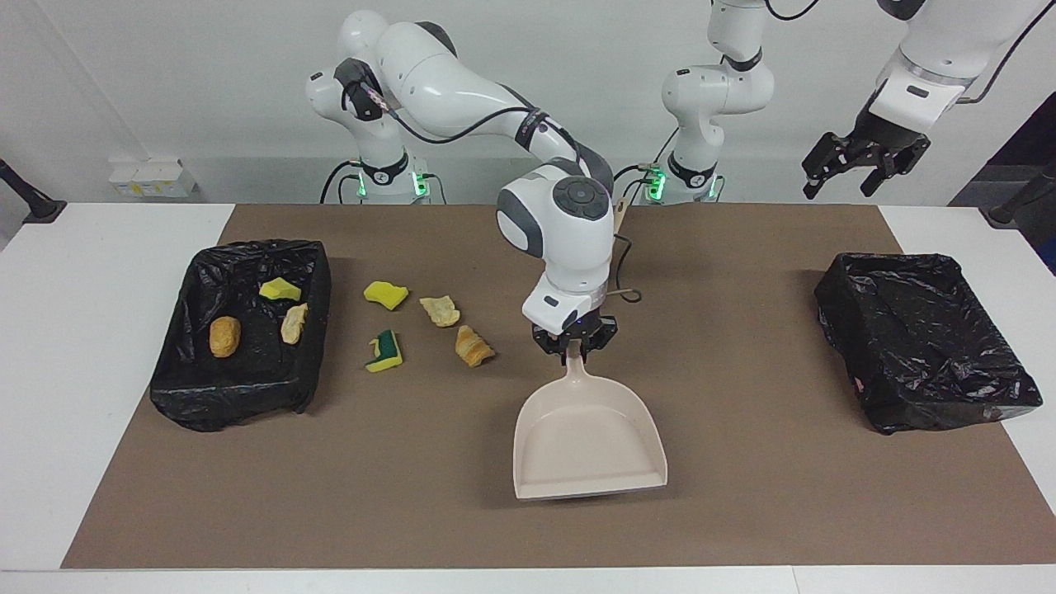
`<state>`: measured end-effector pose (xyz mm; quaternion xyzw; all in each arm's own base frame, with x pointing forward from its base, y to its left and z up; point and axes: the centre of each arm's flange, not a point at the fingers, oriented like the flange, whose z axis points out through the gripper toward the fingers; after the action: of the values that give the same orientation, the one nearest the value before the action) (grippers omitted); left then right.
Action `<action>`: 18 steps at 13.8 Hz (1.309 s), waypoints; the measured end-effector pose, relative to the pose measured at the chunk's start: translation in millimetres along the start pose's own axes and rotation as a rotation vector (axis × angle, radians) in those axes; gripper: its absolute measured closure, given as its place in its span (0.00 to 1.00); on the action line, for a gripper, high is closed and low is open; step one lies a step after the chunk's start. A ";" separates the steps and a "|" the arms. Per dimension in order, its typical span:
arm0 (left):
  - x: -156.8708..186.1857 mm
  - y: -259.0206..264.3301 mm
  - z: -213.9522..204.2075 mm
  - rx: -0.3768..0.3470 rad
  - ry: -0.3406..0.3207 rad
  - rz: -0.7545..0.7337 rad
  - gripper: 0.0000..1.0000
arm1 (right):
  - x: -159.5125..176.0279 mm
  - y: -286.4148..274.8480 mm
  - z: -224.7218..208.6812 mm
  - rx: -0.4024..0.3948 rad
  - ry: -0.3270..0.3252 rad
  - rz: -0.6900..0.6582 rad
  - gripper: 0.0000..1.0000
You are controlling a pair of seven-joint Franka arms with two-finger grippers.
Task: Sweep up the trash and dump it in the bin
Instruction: 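Return the dustpan to the table center with the right gripper and release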
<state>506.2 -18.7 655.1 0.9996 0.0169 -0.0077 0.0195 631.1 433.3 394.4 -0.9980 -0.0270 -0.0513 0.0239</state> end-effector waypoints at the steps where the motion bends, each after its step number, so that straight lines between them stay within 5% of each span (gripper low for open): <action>1: 0.0 0.1 0.0 0.000 0.000 0.000 0.00 | -2.7 -7.2 7.4 0.008 0.001 0.008 0.68; 5: -0.2 0.3 0.0 0.000 -0.001 0.001 0.00 | -12.3 -24.0 42.0 0.011 -0.022 0.006 0.68; 18: -0.4 -0.8 1.0 0.000 -0.005 -0.001 0.00 | -27.1 -42.5 37.3 0.041 -0.062 -0.013 0.66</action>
<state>505.7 -17.9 654.1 0.9996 0.0176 -0.0101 0.0195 605.6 476.2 356.4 -0.9982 -0.0353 -0.0199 0.0433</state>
